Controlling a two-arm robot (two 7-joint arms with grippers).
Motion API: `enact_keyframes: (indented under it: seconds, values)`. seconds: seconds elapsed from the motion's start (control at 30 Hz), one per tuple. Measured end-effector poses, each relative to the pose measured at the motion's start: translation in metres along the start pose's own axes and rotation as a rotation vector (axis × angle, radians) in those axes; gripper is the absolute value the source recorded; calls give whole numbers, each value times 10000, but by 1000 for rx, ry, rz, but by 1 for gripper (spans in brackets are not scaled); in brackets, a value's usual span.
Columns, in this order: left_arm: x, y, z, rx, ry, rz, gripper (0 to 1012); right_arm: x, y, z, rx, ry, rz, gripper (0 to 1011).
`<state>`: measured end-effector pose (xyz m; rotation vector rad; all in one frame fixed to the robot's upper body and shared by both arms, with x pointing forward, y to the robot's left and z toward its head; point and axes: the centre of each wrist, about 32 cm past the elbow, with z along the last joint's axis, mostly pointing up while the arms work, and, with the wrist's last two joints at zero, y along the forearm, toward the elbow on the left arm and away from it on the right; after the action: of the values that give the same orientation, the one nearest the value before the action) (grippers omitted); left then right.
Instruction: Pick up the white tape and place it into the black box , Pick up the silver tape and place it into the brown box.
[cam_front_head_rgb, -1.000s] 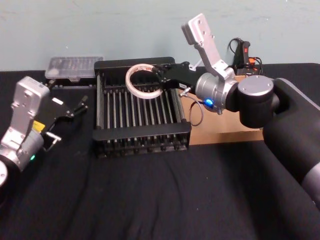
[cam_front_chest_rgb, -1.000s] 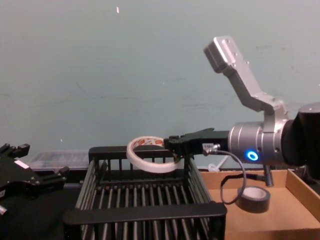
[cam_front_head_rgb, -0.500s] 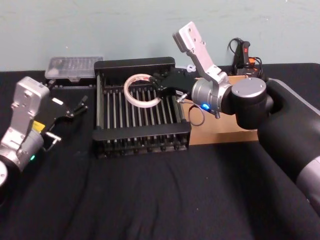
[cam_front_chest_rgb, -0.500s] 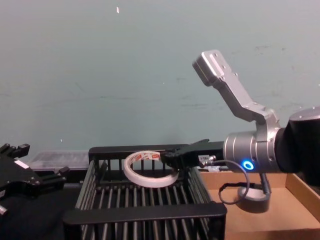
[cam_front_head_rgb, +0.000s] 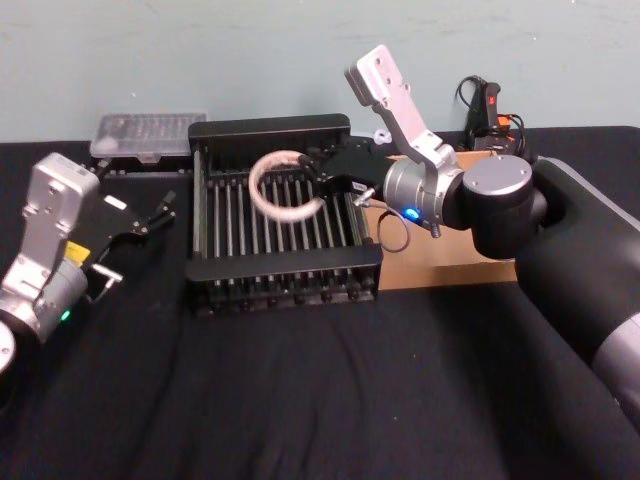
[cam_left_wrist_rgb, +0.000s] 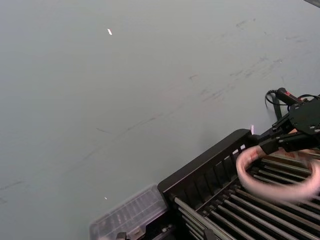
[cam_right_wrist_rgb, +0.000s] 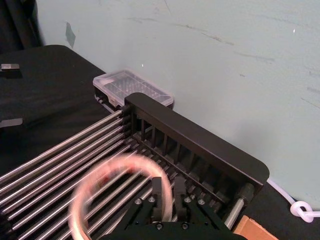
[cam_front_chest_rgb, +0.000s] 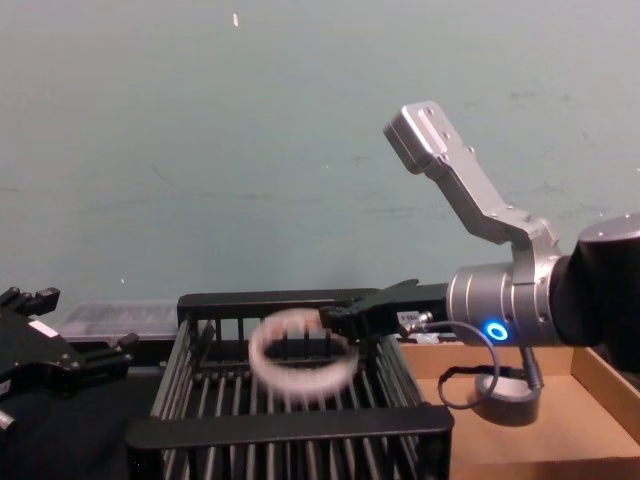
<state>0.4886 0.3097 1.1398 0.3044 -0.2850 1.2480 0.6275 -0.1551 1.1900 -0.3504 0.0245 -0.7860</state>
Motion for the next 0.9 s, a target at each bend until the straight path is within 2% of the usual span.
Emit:
enact_keyframes:
  seconds: [0.07, 0.1, 0.27, 0.3, 0.4, 0.43, 0.6, 0.63, 0.67, 0.77, 0.87, 0.9]
  values:
    - [0, 0, 0, 0, 0, 0, 1001, 0, 0, 0, 1, 1, 0, 169]
    - [0, 0, 0, 0, 0, 0, 1001, -1, 0, 0, 1, 1, 0, 223]
    - [0, 0, 0, 0, 0, 0, 1001, -2, 0, -1, 2, 2, 0, 371]
    - [0, 0, 0, 0, 0, 0, 1001, -2, 0, -2, 2, 2, 0, 371]
    - [0, 0, 0, 0, 0, 0, 1001, -3, 0, -2, 2, 2, 1, 514]
    - [0, 0, 0, 0, 0, 0, 1001, -3, 0, -3, 2, 3, 1, 514]
    - [0, 0, 0, 0, 0, 0, 1001, -3, 0, -2, 3, 3, 1, 698]
    - [0, 0, 0, 0, 0, 0, 1001, -3, 0, -3, 3, 3, 1, 698]
    - [0, 0, 0, 0, 0, 0, 1001, -3, 0, -2, 3, 3, 1, 757]
    - [0, 0, 0, 0, 0, 0, 1001, -3, 0, -2, 4, 3, 1, 813]
    - [0, 0, 0, 0, 0, 0, 1001, -3, 0, -2, 4, 4, 1, 934]
    - [0, 0, 0, 0, 0, 0, 1001, -3, 0, -2, 4, 4, 1, 943]
